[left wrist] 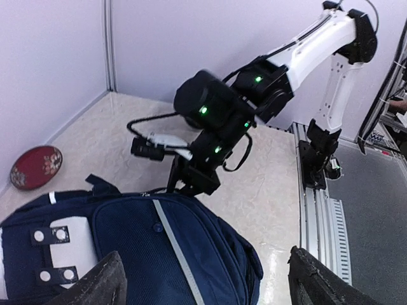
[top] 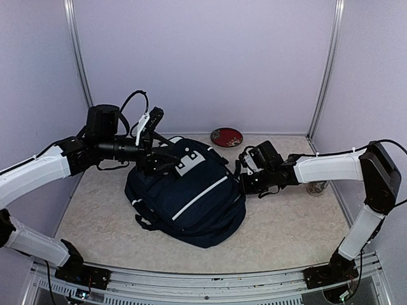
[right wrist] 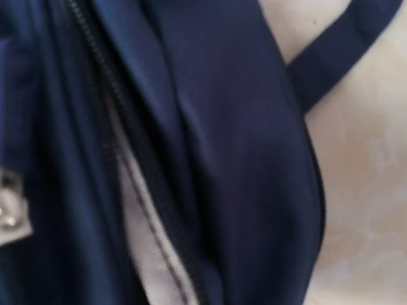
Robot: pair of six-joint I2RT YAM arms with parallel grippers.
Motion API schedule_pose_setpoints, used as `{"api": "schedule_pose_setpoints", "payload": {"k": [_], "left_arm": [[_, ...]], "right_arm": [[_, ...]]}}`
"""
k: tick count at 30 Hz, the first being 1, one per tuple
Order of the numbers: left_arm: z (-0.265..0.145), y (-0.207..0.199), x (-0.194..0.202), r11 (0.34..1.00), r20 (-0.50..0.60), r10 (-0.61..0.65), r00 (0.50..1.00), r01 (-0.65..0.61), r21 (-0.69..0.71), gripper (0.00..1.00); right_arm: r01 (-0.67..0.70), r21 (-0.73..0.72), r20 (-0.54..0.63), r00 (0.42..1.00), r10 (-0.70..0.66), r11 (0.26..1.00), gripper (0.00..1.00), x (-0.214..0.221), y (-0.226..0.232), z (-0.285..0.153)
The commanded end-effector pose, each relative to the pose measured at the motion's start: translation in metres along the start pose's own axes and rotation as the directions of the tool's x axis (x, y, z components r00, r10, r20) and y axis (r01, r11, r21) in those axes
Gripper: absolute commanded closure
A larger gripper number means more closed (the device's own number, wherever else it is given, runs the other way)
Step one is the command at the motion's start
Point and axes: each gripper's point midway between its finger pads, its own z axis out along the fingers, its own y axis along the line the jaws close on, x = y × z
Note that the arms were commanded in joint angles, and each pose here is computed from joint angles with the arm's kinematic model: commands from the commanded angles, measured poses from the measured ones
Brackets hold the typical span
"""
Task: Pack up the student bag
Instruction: Place the largest pocket of the bag in the student bag, then adjust the student bag at the center of the board.
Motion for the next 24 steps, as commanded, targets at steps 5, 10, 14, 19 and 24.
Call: {"api": "schedule_pose_setpoints", "payload": {"k": [5, 10, 14, 19, 24], "left_arm": [[-0.012, 0.101, 0.009, 0.927, 0.010, -0.219, 0.976, 0.211, -0.311, 0.15], [-0.038, 0.190, 0.068, 0.728, 0.005, -0.429, 0.903, 0.350, -0.589, 0.01], [-0.048, 0.213, 0.098, 0.666, -0.017, -0.450, 0.893, 0.324, -0.672, 0.01], [-0.036, 0.225, 0.135, 0.657, -0.110, -0.500, 0.859, 0.294, -0.694, 0.02], [-0.021, 0.222, 0.156, 0.691, -0.144, -0.536, 0.832, 0.335, -0.641, 0.13]], "right_arm": [[0.044, 0.148, -0.002, 0.999, -0.044, 0.988, 0.83, -0.033, -0.021, 0.007], [0.074, 0.239, 0.059, 0.994, -0.090, 0.968, 0.58, -0.063, -0.025, -0.020], [0.058, 0.226, 0.106, 0.991, -0.084, 0.972, 0.49, -0.067, -0.020, -0.045], [0.077, 0.237, 0.125, 0.986, -0.109, 0.968, 0.42, -0.053, 0.000, -0.080], [0.028, -0.123, 0.098, 0.995, -0.016, 0.992, 0.40, -0.011, 0.054, -0.074]]}}
